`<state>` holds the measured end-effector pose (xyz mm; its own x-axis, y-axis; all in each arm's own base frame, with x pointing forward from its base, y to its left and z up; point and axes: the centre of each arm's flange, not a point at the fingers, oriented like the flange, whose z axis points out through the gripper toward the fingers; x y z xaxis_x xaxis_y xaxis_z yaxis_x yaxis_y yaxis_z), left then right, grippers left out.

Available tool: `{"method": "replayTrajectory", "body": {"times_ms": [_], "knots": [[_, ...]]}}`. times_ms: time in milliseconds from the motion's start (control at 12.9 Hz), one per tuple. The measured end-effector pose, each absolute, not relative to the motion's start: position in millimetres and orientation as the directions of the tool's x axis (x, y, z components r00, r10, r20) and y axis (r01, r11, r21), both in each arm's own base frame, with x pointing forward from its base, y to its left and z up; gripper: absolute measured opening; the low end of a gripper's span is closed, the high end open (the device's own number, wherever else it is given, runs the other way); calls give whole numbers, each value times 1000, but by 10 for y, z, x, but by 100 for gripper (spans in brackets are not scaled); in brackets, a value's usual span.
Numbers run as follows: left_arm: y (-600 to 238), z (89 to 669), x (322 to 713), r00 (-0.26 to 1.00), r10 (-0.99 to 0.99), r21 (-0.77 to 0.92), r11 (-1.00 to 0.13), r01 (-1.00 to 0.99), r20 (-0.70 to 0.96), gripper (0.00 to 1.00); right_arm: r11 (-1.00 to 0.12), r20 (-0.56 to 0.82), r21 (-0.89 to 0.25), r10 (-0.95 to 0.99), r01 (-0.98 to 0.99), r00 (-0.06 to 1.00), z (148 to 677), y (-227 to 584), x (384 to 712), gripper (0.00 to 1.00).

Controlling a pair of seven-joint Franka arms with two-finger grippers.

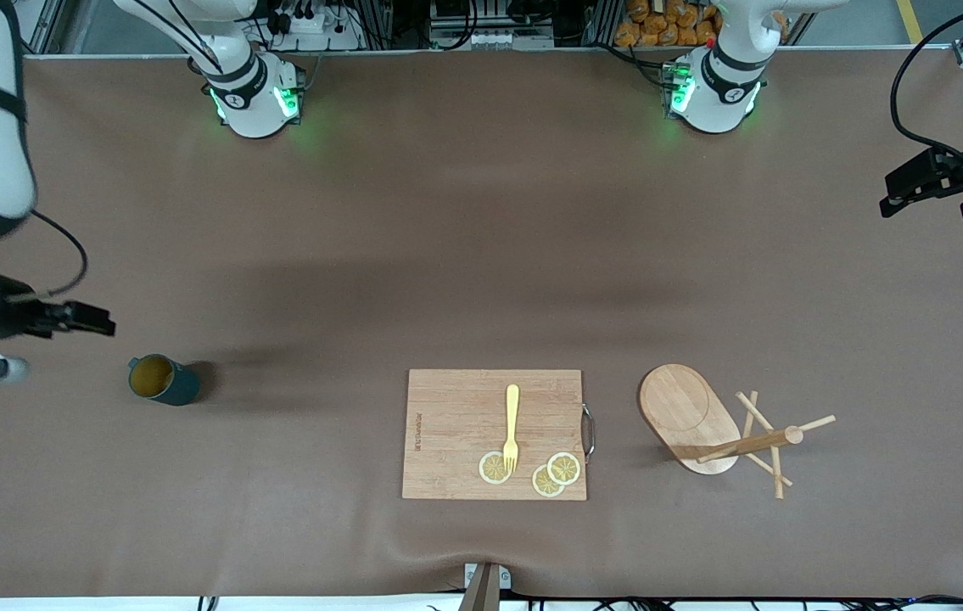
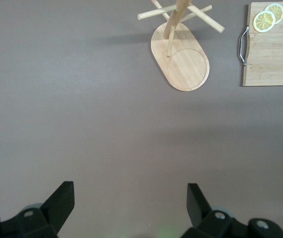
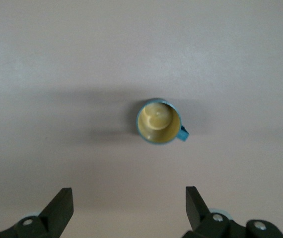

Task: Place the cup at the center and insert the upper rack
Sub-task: 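Grasp the teal mug rim with the right gripper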

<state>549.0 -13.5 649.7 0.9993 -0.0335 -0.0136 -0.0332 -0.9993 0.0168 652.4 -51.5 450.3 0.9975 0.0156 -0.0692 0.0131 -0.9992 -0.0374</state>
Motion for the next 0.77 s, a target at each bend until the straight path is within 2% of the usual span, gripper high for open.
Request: {"method": "replayTrajectory", "body": {"times_ms": [387, 775], "knots": [[-151, 6383, 5552, 999, -36, 17, -999, -35, -34, 100, -1000, -50, -29, 8, 6, 999, 3319, -527, 6556, 100], [-128, 6386, 5557, 999, -32, 16, -999, -31, -34, 100, -1000, -29, -25, 12, 11, 1000, 2808, -485, 6592, 100]]}}
